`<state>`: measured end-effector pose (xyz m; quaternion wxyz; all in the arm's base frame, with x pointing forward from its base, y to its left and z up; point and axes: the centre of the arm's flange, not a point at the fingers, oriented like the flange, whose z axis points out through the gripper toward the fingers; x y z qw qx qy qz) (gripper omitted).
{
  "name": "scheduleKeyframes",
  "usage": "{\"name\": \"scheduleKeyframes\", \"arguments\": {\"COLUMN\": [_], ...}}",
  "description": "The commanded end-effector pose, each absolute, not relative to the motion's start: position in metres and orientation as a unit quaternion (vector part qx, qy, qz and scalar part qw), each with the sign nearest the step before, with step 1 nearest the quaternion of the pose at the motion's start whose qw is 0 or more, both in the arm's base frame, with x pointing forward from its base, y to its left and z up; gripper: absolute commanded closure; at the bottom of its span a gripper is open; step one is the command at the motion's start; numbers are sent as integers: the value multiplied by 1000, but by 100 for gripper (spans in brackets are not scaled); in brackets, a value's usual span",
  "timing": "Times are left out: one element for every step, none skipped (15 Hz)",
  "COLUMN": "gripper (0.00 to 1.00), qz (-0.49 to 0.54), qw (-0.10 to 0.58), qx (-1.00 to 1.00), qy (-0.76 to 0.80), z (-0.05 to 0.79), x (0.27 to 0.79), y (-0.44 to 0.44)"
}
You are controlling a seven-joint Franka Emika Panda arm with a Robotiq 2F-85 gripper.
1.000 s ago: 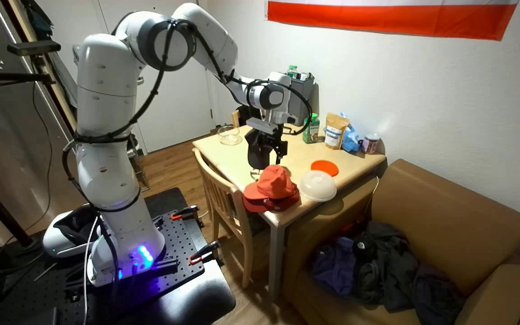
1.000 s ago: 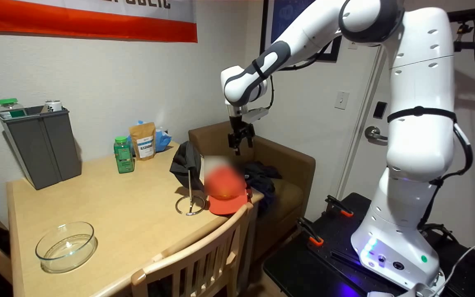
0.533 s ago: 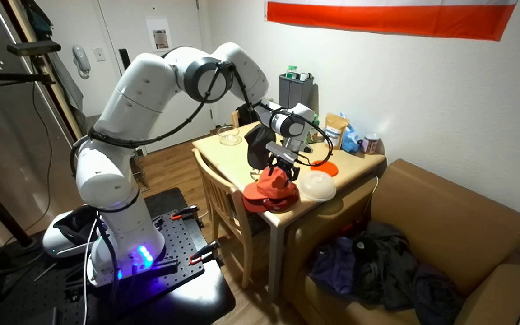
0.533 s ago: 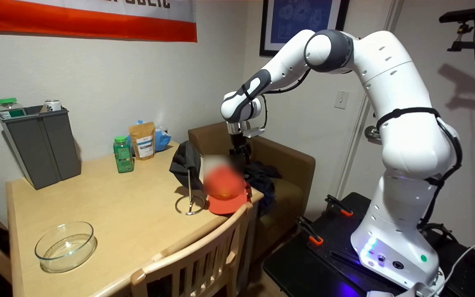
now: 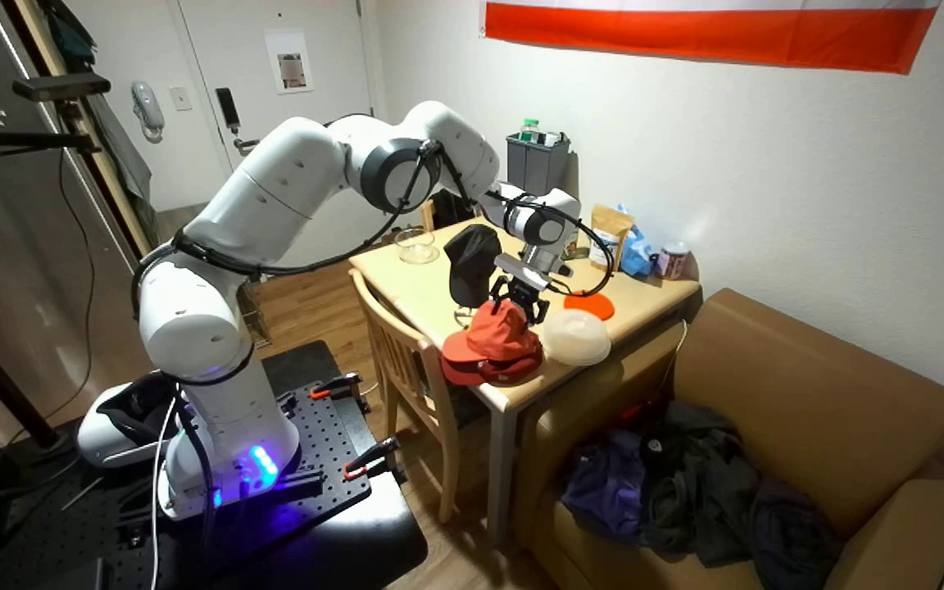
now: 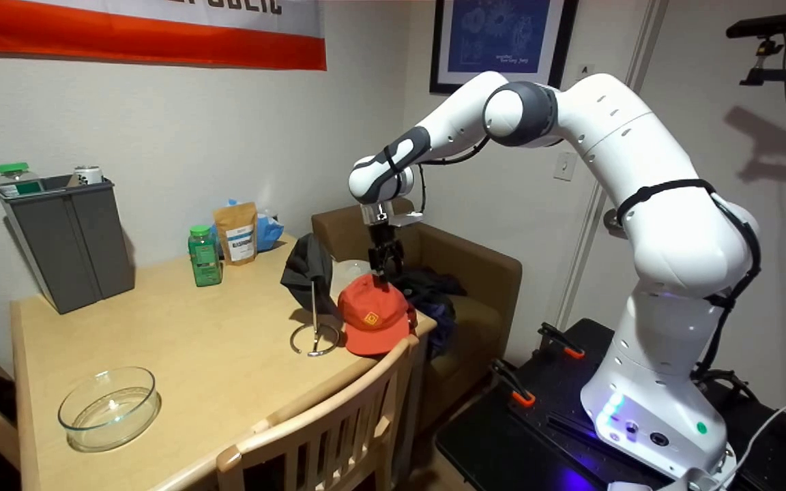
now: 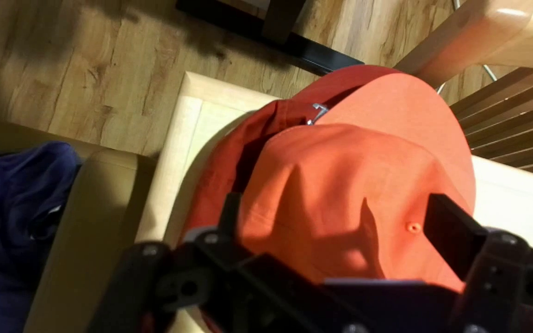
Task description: Put the orange cup on the gray back
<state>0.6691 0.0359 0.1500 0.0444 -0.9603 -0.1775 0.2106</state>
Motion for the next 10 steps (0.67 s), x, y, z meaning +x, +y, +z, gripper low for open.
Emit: {"name": "scheduleKeyframes", "arguments": {"gripper": [3,14,17,21,30,47,55,63,69,77], "qz": [235,240,243,247,250,251,253,252,249,245], "qw": [43,44,45,46,45,45,46,46,47,44], "qx": [-951,-950,-949,-948,-947,-947,-948,-948,-949,-950], "qy": [-195,-196,-197,-198,-195,-194,-190,-190,-188,-188], "z": [143,139,136,133,129,126,124,122,123,124], "x": [691,692,693,694,695,696,698,698,698,699], "y": [47,49,50,50,49,48,46,45,43,42]}}
